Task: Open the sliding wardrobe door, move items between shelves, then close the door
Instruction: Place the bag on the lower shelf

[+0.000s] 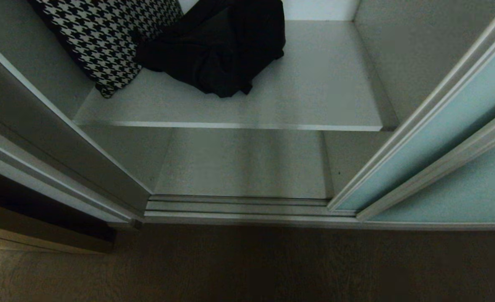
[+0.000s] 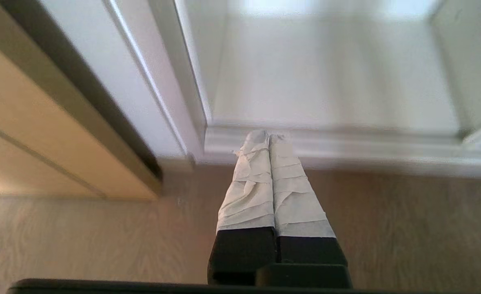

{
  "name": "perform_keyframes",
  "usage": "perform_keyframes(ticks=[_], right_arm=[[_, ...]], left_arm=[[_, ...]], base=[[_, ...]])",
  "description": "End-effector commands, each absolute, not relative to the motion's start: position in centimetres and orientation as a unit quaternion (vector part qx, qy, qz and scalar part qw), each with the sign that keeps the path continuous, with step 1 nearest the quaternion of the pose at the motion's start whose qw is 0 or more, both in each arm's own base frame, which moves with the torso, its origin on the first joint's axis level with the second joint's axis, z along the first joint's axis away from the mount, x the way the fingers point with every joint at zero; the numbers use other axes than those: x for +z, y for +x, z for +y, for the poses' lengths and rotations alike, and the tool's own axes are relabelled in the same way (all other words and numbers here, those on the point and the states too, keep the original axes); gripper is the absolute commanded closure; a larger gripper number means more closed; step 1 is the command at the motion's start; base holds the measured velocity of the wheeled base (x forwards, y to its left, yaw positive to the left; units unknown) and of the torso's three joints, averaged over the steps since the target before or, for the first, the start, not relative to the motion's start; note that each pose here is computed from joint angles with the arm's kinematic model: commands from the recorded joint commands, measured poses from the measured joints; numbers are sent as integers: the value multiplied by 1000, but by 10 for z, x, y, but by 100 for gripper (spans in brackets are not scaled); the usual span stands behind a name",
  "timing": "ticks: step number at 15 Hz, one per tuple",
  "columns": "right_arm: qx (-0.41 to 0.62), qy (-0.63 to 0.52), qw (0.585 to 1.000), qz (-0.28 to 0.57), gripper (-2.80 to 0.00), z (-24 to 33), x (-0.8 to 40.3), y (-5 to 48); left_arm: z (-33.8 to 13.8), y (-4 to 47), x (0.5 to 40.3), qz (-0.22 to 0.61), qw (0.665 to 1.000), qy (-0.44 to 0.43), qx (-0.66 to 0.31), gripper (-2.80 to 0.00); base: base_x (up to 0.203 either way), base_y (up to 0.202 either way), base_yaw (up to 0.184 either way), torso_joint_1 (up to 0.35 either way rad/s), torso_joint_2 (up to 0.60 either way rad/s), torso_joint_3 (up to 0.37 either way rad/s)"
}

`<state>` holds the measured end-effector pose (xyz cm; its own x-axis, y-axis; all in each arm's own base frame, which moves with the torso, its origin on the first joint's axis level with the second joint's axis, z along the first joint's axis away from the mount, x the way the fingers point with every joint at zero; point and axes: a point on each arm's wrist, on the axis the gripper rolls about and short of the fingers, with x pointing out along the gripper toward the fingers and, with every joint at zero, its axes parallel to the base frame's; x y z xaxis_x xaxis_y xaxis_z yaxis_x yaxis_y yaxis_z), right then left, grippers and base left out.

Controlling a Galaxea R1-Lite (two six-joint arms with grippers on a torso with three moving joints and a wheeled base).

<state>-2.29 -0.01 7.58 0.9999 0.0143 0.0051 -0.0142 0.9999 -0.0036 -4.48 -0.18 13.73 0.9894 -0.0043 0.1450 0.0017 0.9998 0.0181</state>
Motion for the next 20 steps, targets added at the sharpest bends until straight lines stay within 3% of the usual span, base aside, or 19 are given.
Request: perform_keyframes(ticks=[1,5,9,14,20], right_arm=[[8,-2,1000,-5,0,0,76,-23],[8,-2,1000,-5,0,0,76,-23],[8,-2,1000,-4,0,0,75,-23],[8,-2,1000,-5,0,0,76,-23],[8,-2,1000,-5,0,0,76,-23]], left_arm=[[-2,-44,166,-77,997,7,-1,0],[-1,-7,264,-64,996,-58,-4,0],[1,83,342,-26,987,-155,-10,0],[-15,206,357,51,968,-243,-39,0],[-54,289,357,85,944,-308,-82,0]], base=[[0,0,0,0,0,0],[0,0,0,0,0,0],[0,0,0,0,0,0],[0,0,0,0,0,0],[0,0,0,0,0,0]])
